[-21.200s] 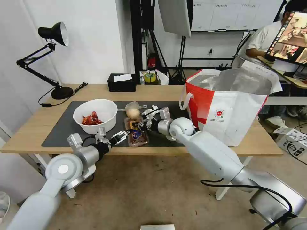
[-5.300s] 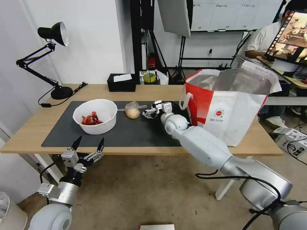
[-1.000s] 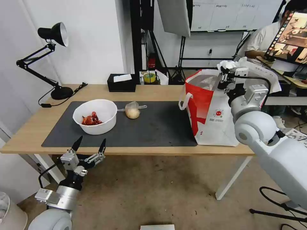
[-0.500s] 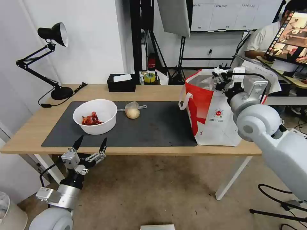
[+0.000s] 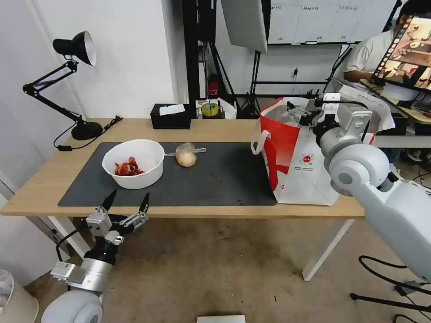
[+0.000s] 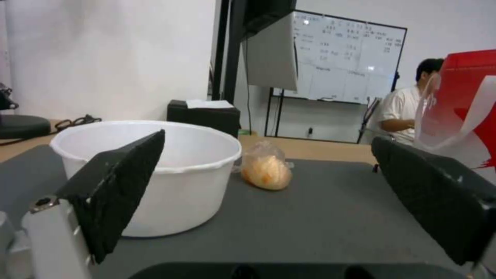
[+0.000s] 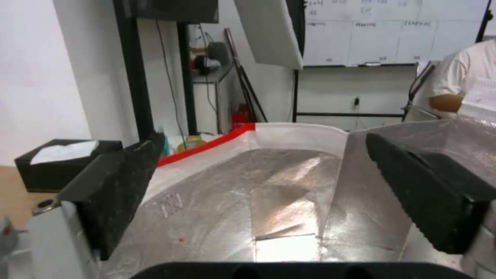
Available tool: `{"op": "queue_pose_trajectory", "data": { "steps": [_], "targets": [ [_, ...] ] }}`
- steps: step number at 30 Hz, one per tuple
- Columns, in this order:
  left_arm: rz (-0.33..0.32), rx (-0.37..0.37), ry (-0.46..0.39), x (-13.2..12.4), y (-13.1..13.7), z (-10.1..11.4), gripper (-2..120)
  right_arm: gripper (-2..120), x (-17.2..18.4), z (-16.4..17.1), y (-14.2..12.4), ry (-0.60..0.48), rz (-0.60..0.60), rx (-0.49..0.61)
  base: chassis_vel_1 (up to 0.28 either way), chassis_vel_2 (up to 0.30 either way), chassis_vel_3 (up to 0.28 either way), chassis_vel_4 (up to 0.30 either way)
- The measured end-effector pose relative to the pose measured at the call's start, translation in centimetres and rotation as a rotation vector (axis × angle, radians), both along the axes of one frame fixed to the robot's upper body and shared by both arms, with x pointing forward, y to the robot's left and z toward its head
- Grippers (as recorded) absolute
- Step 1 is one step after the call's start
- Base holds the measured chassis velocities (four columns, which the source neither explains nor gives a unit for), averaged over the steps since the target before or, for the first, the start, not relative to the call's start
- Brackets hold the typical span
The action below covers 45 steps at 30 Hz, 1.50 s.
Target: Pick up the trash from the table and place it into the takeout bag.
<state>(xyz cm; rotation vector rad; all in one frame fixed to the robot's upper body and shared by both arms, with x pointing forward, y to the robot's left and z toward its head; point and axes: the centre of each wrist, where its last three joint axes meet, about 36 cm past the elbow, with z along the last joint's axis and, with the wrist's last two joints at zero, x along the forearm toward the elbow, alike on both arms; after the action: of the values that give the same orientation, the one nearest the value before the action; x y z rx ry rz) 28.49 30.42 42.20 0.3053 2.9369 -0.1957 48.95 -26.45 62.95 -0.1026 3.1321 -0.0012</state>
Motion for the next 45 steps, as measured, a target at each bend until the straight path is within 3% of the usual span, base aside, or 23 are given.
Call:
{"op": "queue_pose_trajectory", "data": {
  "steps": [10, 17, 21, 32, 45],
  "targets": [
    [0.003, -0.001, -0.003, -0.1, 0.0, 0.2, 100, 100, -2.2, -0.8, -0.6, -0.114, 0.059, -0.02, 0.0, 0.0, 0.0, 0.0],
    [0.005, 0.019, -0.021, -0.2, 0.1, 0.2, 100, 100, -6.9, -4.3, -1.0, -0.261, 0.321, 0.011, 0.0, 0.0, 0.0, 0.0],
    [0.001, 0.034, -0.027, -0.4, 0.2, 0.1, 100, 100, -9.2, -5.2, -0.8, -0.295, 0.371, 0.021, 0.0, 0.0, 0.0, 0.0],
    [0.021, 0.039, -0.021, -0.6, 0.8, -0.4, 100, 100, -14.7, -11.1, -2.3, -0.274, 0.321, -0.001, 0.0, 0.0, 0.0, 0.0],
    [0.044, 0.04, 0.002, -1.5, 1.2, -0.8, 100, 100, -20.5, -18.6, -1.3, -0.165, 0.202, 0.012, 0.0, 0.0, 0.0, 0.0]
  ]
}}
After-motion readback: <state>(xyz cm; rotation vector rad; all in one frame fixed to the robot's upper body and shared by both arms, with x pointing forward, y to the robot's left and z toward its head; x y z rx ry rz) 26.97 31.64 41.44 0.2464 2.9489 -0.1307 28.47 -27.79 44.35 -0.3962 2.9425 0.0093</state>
